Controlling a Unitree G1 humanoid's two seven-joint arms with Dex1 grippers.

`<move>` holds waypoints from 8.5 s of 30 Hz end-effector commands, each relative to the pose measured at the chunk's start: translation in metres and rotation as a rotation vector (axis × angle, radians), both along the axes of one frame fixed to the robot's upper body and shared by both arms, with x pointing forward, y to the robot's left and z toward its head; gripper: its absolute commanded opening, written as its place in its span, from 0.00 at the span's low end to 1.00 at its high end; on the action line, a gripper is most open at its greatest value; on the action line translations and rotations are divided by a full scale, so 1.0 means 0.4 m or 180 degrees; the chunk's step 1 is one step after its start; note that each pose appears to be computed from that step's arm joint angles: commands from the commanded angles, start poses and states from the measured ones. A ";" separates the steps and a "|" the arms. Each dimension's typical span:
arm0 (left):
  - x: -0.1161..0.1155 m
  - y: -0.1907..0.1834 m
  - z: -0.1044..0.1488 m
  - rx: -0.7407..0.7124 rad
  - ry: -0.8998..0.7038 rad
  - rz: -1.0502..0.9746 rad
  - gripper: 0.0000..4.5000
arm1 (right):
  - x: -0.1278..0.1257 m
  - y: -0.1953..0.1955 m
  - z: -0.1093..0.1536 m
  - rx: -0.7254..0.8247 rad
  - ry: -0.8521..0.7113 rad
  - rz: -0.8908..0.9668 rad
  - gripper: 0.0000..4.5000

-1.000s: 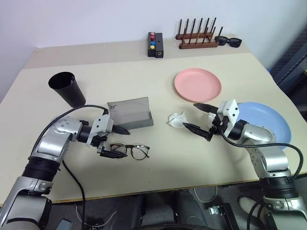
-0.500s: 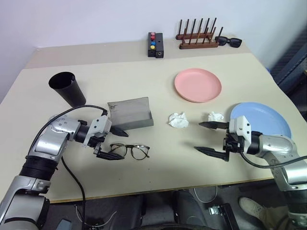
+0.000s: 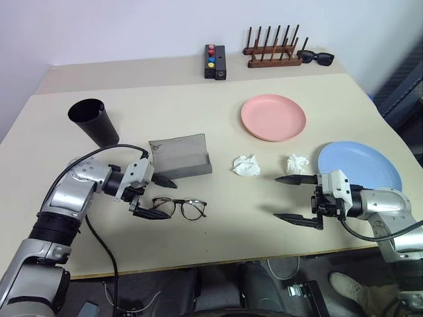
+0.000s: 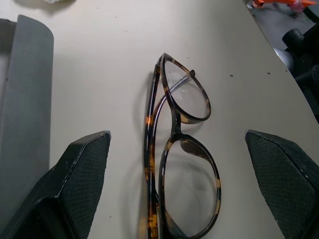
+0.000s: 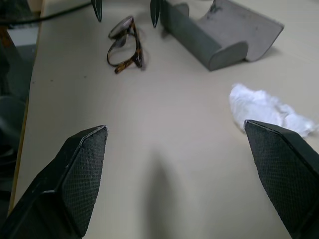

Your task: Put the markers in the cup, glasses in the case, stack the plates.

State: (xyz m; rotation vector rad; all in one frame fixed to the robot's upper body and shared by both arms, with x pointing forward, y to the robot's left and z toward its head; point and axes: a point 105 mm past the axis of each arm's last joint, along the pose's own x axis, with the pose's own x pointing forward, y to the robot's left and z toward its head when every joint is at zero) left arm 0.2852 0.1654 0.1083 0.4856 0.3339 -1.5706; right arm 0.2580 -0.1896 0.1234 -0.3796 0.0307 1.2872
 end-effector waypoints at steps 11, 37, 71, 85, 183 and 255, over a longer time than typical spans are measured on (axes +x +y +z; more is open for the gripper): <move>-0.003 -0.005 0.014 0.0010 -0.0018 -0.0074 0.69 | -0.002 -0.001 0.012 0.0125 -0.0228 0.0066 1.00; -0.012 0.015 -0.003 0.0116 0.0077 -0.0042 0.58 | 0.007 0.054 0.074 0.0162 -0.0313 -0.0006 1.00; -0.011 -0.014 -0.020 0.0007 0.0114 -0.0041 0.01 | 0.009 0.065 0.087 0.0161 -0.0348 -0.0087 1.00; 0.128 -0.010 0.207 -0.0586 -0.0461 0.0472 0.01 | 0.023 0.063 0.077 0.0180 -0.0342 -0.0079 1.00; 0.345 -0.011 0.168 0.0290 -0.1829 0.1513 0.01 | 0.051 0.090 0.082 0.0313 -0.0467 -0.0265 1.00; 0.032 -0.174 0.222 -0.1146 -0.0729 0.0551 0.97 | 0.165 -0.108 0.105 0.0046 -0.0271 -0.2150 1.00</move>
